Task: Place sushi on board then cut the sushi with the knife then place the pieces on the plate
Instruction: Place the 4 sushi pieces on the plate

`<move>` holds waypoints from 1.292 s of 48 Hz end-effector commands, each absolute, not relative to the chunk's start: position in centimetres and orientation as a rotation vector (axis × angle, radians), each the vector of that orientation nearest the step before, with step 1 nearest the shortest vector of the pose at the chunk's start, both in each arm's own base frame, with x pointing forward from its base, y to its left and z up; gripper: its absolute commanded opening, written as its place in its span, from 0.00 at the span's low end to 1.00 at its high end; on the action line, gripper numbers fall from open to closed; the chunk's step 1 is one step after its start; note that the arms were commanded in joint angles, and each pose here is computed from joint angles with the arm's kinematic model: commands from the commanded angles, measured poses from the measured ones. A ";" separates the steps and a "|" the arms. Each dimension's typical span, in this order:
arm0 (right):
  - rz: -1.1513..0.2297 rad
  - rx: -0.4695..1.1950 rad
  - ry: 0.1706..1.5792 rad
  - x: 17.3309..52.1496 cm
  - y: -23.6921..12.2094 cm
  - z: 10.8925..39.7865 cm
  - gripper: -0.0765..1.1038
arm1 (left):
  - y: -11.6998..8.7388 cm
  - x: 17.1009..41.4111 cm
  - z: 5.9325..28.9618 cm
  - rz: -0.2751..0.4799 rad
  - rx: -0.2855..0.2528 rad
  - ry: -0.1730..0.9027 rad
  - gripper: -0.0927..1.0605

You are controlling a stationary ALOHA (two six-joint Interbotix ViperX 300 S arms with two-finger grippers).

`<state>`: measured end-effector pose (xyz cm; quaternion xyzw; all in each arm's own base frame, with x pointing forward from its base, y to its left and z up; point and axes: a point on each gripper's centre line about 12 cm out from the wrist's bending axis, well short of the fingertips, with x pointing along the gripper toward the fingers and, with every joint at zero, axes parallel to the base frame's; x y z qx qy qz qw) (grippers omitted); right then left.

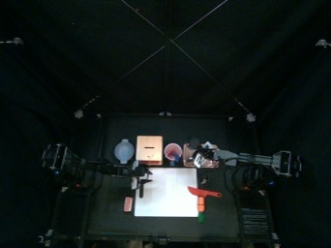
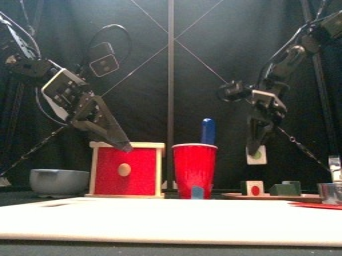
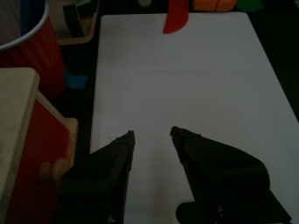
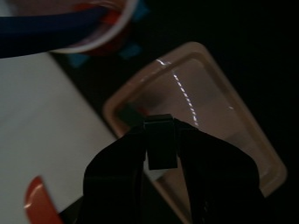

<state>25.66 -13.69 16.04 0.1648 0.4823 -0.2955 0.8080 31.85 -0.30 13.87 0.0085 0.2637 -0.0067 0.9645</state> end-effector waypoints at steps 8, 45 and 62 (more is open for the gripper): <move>-0.660 0.367 1.049 26.1 -15.5 14.0 0.54 | -0.2 32.0 14.4 -0.010 0.016 0.514 0.76; -0.589 0.270 0.818 26.8 -13.3 21.8 0.74 | -0.1 31.6 15.3 -0.006 0.017 0.505 0.76; -0.520 0.237 0.756 26.4 -11.4 21.9 0.74 | 0.1 31.4 15.5 0.000 0.015 0.508 0.76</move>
